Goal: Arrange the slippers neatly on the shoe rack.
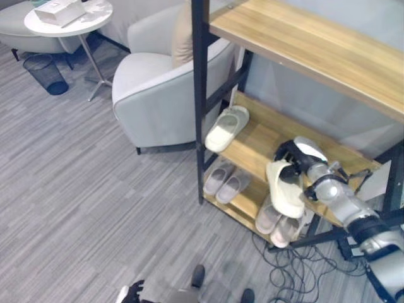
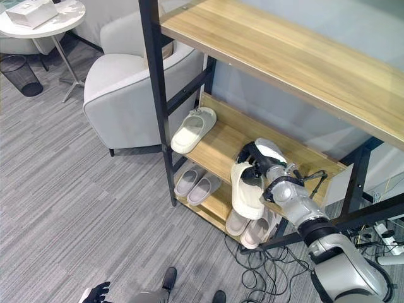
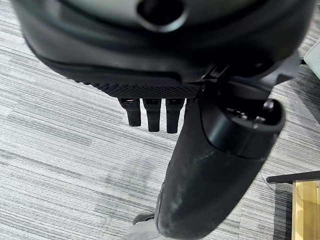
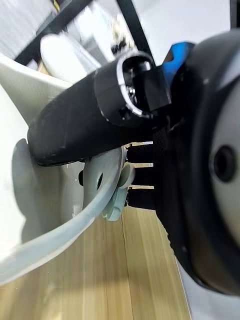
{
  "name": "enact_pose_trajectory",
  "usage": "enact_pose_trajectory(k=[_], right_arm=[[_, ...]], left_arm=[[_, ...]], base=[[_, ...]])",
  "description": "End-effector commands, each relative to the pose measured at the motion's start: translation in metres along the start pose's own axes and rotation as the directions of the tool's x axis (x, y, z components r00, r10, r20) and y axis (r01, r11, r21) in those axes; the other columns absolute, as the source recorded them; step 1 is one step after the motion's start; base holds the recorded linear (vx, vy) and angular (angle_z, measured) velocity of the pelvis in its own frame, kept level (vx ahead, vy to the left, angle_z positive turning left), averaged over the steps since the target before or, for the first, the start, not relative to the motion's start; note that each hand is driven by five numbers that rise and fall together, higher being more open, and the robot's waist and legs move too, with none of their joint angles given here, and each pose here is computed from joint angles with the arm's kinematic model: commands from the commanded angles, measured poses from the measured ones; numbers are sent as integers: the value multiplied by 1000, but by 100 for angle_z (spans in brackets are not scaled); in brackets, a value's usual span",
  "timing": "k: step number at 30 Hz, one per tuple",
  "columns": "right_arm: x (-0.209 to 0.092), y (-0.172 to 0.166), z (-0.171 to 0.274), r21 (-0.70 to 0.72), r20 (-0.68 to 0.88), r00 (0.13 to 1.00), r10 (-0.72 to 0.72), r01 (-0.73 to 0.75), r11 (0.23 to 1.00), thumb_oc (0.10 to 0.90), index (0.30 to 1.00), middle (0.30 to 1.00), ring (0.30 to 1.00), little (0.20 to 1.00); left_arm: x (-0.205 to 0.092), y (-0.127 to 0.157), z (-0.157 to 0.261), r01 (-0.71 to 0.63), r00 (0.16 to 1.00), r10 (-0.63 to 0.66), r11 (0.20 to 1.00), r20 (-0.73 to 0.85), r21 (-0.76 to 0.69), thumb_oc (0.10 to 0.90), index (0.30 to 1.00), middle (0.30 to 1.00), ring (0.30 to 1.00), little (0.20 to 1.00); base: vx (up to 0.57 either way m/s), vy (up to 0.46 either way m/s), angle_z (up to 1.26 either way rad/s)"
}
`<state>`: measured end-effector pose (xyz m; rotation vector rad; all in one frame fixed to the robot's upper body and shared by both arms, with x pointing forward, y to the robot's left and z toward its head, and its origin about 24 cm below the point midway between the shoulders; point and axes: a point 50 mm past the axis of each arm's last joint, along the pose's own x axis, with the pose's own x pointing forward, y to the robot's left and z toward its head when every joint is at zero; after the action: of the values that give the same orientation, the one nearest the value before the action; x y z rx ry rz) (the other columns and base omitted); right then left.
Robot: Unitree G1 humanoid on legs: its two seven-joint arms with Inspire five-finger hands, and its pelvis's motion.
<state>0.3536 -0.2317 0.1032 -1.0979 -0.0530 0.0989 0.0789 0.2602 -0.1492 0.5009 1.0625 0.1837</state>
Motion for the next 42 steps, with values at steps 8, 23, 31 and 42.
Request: enact_pose_trajectory(k=[8,23,31,42], right_arm=[[37,-123,52,36,86,884,-459,458,888,400,300,300,300,300],[46,-150,58,131,-18,830,-557,554,822,400,300,300,300,300],[44,-167,62,124,-25,789,-614,612,781,400,300,300,300,300],[46,-170,64,143,-43,790,-612,611,779,400,300,300,300,300]], left_arm=[[9,27,14,-82,996,80,995,42,50,800,900,900,900,900],[14,34,24,-104,994,102,993,47,52,800,900,900,900,900],[15,33,29,-121,991,120,992,53,24,800,900,900,900,900],[15,30,30,-123,991,123,992,46,8,800,900,900,900,900]], base=[[-23,-2,2],[-3,19,18],[4,23,3],[1,3,0]])
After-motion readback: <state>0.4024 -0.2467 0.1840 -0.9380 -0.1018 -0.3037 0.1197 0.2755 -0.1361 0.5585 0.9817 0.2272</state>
